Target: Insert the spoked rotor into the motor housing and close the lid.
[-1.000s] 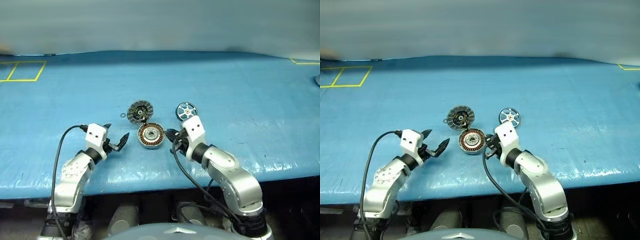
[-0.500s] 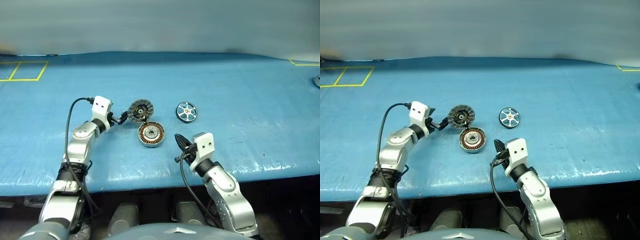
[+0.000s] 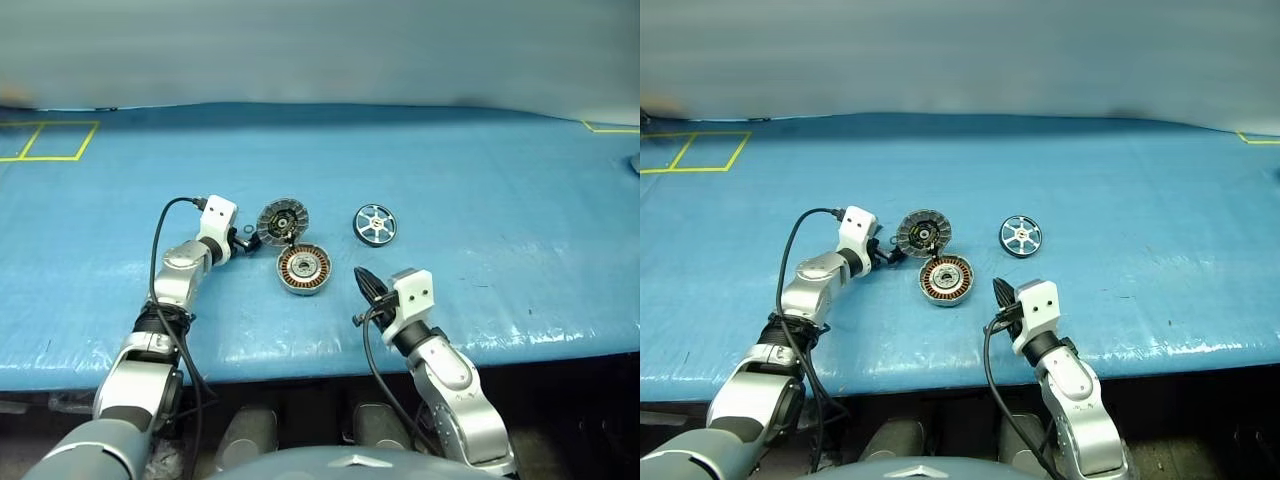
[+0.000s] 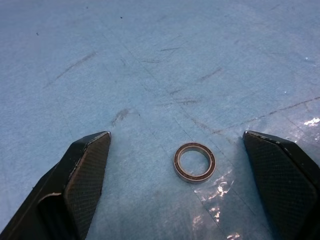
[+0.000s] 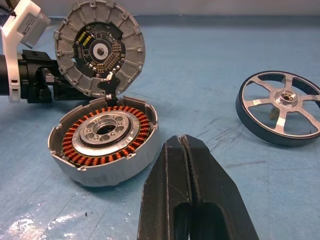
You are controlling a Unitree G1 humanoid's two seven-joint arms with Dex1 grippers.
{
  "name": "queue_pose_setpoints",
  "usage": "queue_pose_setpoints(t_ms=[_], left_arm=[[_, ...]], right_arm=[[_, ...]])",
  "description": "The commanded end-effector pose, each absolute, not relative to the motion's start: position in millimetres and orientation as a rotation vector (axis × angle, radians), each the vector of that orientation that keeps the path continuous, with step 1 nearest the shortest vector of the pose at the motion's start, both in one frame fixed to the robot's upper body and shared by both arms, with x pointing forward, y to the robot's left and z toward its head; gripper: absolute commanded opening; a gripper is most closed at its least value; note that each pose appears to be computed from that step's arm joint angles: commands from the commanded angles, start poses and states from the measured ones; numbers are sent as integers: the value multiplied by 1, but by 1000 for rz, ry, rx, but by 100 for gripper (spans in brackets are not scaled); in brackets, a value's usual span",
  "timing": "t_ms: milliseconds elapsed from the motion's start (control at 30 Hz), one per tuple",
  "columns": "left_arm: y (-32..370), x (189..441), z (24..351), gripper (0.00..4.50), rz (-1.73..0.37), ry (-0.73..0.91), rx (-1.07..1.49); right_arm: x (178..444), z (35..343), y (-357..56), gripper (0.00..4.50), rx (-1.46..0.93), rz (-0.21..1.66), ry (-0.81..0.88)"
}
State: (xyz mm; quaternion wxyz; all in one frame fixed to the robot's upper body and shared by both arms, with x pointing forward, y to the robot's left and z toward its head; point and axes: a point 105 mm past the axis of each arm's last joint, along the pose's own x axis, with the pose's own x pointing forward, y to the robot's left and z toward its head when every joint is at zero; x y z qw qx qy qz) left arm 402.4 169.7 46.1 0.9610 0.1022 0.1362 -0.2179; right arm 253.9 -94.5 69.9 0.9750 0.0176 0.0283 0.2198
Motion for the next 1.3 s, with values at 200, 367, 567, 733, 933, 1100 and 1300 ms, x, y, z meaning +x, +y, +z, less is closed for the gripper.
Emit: queue_pose_setpoints(t_ms=[200,367,567,733,933,1100,1300], left_arm=[[179,391,20,222,-427,376,223],[190,384,8,66,-396,425,208],[194,368,11,65,-421,415,210],[172,335,38,65,-641,359,264],[131,294,92,65,-948,241,216],[98,266,126,65,-1186,163,163],[76,289,124,65,-1132,121,277]], right_arm=[[254,75,-95,0,38,428,32],[257,75,-98,0,33,411,32],[257,77,-98,0,28,409,30],[254,80,-97,0,21,414,20],[251,77,-98,0,29,407,32],[251,76,-99,0,29,405,38],[252,73,-99,0,51,402,49]])
